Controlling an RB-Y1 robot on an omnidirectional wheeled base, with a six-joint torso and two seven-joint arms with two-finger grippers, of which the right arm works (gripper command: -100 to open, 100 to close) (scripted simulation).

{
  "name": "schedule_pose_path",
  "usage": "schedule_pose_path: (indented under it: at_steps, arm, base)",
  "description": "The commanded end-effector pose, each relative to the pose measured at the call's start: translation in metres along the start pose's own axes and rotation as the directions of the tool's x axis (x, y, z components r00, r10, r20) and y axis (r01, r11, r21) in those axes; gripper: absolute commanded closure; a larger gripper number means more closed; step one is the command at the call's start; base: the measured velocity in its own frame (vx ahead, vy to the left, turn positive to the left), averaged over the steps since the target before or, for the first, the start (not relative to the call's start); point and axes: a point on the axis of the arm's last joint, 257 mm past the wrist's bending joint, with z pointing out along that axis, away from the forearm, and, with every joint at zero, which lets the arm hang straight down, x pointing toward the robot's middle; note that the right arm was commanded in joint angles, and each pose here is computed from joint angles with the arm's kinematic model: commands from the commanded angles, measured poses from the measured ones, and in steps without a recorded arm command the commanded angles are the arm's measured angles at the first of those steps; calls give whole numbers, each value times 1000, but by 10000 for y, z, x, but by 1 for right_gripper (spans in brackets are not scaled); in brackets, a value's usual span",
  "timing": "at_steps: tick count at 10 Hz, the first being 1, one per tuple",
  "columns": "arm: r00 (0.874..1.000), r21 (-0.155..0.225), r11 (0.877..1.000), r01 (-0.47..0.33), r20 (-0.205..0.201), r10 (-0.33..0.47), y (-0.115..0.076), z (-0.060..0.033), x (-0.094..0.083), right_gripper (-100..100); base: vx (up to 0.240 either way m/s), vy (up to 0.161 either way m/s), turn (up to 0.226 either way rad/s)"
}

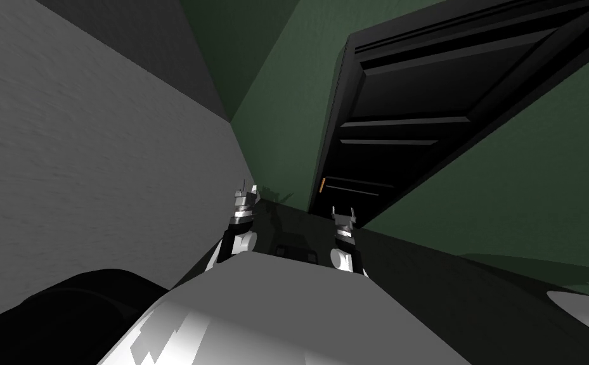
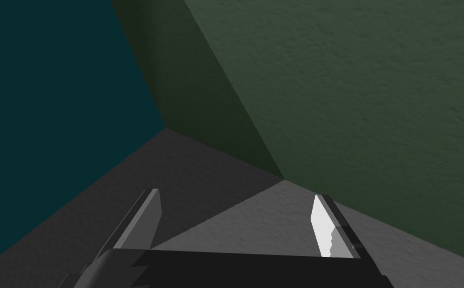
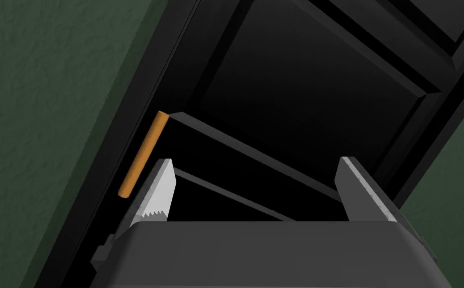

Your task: Pull the door open

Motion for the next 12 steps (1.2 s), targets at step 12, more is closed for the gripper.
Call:
schedule_pose_path:
  at_steps: [12]
  arm:
    - [944, -13, 962, -274, 189, 272, -269, -329, -944, -100]
  base:
    - [103, -3, 81]
